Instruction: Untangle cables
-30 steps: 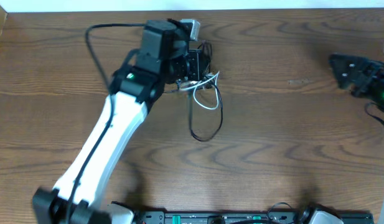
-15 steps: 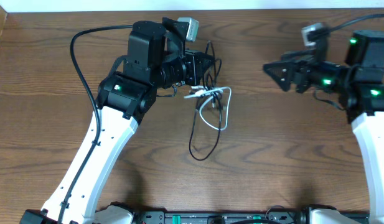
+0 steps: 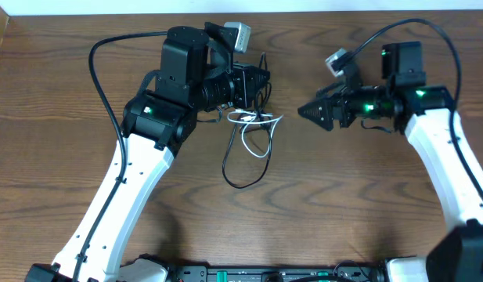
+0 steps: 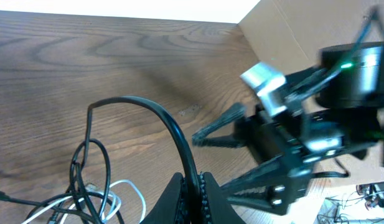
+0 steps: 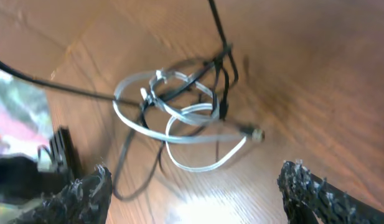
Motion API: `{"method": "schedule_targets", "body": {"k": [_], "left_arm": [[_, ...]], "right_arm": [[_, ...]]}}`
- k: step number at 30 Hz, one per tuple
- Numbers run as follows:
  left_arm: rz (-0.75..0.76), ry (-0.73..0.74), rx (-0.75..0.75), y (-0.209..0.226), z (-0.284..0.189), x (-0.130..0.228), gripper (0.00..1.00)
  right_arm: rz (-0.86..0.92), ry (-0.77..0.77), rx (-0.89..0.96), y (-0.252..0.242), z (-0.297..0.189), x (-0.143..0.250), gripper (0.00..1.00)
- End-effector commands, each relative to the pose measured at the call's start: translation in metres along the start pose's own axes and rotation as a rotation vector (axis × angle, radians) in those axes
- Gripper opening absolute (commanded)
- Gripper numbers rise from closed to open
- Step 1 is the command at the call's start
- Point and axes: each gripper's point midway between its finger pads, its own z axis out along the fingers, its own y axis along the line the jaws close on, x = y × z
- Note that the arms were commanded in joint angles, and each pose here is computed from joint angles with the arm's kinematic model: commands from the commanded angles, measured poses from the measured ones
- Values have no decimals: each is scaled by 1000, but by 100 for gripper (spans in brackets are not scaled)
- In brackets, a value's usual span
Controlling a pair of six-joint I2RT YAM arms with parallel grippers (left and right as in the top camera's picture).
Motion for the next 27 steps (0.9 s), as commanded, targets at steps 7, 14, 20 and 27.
{"method": "schedule_targets", "body": {"k": [7, 14, 20, 27], "left_arm": [[12, -15, 22, -7, -4, -6, 8], [12, -16, 22, -7, -4, -6, 8], [13, -9, 19, -6, -4, -4, 8], [-7, -28, -137, 22, -5, -4, 8]], "right_arm": [[-306, 66, -186, 8, 45, 23, 72], [-396, 54, -250, 6, 77, 26, 68], [-425, 79, -247, 9, 91, 30, 41], [-193, 39, -194, 3, 75, 10, 1]]}}
